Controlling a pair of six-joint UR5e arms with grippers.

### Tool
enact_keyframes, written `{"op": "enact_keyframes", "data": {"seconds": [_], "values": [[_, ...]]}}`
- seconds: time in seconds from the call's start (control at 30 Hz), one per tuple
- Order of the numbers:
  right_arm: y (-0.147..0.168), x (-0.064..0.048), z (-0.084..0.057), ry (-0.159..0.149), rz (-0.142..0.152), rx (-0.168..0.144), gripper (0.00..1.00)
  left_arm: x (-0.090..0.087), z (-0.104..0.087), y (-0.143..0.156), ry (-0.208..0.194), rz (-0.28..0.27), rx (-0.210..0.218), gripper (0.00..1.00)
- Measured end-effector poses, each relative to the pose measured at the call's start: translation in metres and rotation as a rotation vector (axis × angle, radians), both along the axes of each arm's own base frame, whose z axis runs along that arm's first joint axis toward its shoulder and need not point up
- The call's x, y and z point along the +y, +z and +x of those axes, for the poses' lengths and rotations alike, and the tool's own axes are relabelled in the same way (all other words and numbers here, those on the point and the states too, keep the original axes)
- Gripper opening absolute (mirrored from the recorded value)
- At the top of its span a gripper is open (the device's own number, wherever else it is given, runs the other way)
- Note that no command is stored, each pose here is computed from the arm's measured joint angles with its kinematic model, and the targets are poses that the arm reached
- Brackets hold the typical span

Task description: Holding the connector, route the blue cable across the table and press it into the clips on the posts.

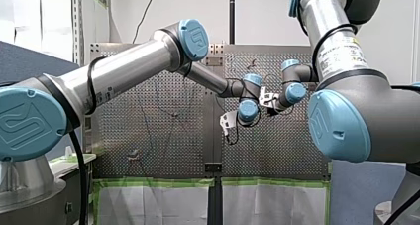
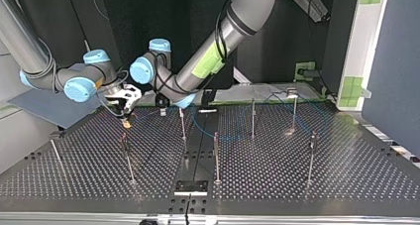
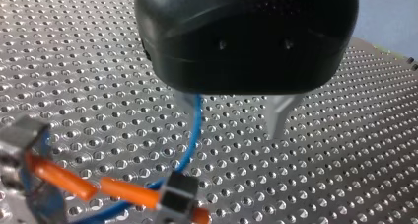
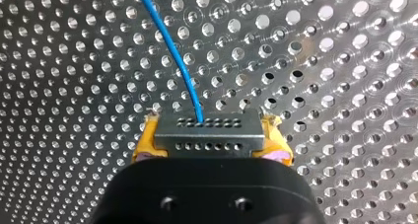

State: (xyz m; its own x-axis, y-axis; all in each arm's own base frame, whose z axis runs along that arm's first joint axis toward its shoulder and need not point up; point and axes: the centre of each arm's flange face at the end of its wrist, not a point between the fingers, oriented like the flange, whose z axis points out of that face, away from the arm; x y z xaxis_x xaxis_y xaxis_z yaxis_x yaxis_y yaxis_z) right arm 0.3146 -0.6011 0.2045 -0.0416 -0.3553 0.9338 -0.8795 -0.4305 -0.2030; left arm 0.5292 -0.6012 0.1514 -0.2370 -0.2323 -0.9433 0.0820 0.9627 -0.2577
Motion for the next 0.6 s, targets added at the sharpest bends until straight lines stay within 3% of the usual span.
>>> {"op": "enact_keyframes", "data": {"seconds": [0.03, 0.07, 0.13, 0.4, 0.6], "values": [[0.000, 0.000, 0.000, 0.001, 0.000, 0.000, 0.00, 0.000, 0.000, 0.000, 0.000, 0.001, 0.000, 0.22], [0.001, 0.000, 0.000, 0.002, -0.001, 0.000, 0.00, -0.001, -0.001, 0.000, 0.000, 0.001, -0.001, 0.22], [0.004, 0.001, 0.000, 0.004, -0.003, -0.003, 0.00, -0.002, -0.001, 0.002, 0.000, 0.000, -0.002, 0.00], [0.034, 0.004, 0.000, 0.005, -0.035, -0.033, 0.00, -0.008, -0.012, 0.038, 0.010, -0.029, -0.022, 0.00], [0.061, 0.010, -0.002, 0.003, -0.037, -0.045, 0.00, -0.004, -0.022, 0.076, 0.045, -0.041, -0.041, 0.00]]}}
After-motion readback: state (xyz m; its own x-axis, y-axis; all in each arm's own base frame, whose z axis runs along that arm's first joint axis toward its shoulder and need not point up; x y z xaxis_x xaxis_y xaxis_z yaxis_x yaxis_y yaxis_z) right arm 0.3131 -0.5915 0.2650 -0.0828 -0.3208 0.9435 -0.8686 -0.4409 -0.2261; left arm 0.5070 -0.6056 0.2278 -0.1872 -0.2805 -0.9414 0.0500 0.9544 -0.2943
